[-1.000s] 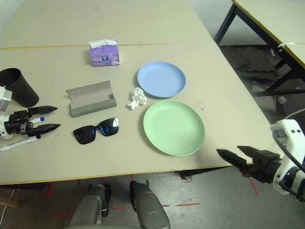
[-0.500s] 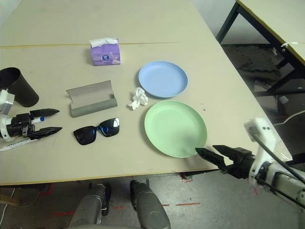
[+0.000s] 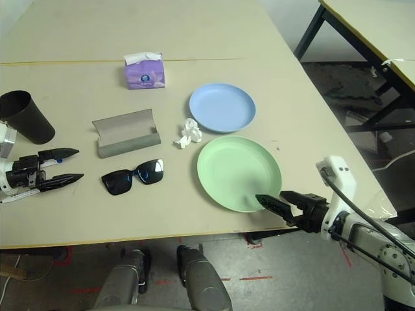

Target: Organize and tidy the items on the table.

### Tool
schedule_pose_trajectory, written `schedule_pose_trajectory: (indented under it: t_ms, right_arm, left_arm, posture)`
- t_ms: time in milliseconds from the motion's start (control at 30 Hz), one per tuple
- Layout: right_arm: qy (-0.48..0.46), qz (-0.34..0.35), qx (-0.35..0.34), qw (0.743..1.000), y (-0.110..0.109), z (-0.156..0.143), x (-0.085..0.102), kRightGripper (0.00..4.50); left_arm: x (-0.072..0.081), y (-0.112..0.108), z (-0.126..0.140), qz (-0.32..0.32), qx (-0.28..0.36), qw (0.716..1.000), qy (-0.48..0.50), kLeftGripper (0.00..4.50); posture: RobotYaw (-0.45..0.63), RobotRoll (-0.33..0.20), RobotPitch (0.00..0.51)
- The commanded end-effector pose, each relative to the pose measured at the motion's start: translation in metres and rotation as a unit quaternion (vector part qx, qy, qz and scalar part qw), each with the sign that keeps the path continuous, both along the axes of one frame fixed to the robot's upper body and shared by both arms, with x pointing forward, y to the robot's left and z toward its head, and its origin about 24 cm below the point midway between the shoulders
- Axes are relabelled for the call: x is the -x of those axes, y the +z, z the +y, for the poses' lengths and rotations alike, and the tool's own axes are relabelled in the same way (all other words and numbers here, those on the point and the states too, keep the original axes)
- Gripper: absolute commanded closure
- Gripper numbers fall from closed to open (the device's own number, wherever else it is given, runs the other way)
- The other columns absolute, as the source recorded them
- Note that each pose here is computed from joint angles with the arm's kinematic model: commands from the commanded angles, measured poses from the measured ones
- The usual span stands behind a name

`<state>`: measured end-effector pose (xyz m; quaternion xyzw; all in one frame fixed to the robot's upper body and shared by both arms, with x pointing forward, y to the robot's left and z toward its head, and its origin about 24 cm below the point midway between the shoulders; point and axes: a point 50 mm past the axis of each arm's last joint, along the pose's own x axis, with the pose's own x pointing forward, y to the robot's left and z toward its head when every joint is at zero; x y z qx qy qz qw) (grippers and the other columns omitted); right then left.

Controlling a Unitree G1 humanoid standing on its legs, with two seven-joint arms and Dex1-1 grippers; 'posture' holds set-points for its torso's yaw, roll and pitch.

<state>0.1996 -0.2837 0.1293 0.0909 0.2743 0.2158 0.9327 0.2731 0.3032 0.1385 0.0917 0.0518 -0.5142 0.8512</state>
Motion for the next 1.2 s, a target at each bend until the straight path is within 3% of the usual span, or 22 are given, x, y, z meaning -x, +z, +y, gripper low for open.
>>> schedule_pose_trajectory:
  t_ms: [33, 67, 167, 533, 700, 833, 1033, 1200]
  right_arm:
    - [0.008, 0.021, -0.01, 1.0, -0.01, 0.005, -0.002, 0.0]
    - [0.012, 0.023, -0.01, 1.0, -0.01, 0.006, -0.002, 0.0]
    - [0.019, 0.025, -0.014, 0.999, -0.01, 0.007, -0.003, 0.61]
    - [0.029, 0.021, -0.021, 0.999, -0.003, 0.007, -0.003, 4.48]
    - [0.02, -0.012, -0.033, 0.999, 0.018, -0.001, -0.011, 4.49]
    - [0.002, -0.067, -0.04, 0.997, 0.046, -0.005, -0.031, 4.49]
    - [-0.049, -0.168, -0.043, 0.984, 0.099, -0.011, -0.084, 4.49]
    - [-0.083, -0.201, -0.042, 0.975, 0.116, -0.015, -0.117, 4.49]
  left_arm:
    - [0.004, 0.001, 0.003, -0.005, 0.001, 1.0, 0.007, 0.04]
    - [0.005, 0.001, 0.003, -0.007, 0.001, 1.0, 0.008, 0.04]
    - [0.006, 0.002, 0.003, -0.008, 0.001, 1.0, 0.011, 0.0]
    - [0.006, -0.002, 0.0, -0.005, 0.004, 1.0, 0.01, 0.0]
    - [0.004, -0.003, -0.001, -0.003, 0.006, 1.0, 0.009, 0.0]
    - [0.002, -0.002, 0.0, -0.005, 0.006, 1.0, 0.011, 0.0]
    - [0.0, -0.002, 0.001, -0.008, 0.006, 1.0, 0.013, 0.0]
    - [0.005, -0.006, 0.0, -0.007, 0.008, 1.0, 0.015, 0.0]
  posture:
    - [-0.06, 0.0, 0.224]
    - [-0.06, 0.0, 0.223]
    - [-0.05, 0.0, 0.223]
    - [-0.07, 0.0, 0.229]
    - [-0.08, 0.0, 0.228]
    - [-0.08, 0.0, 0.228]
    - [-0.07, 0.0, 0.225]
    - [-0.06, 0.0, 0.225]
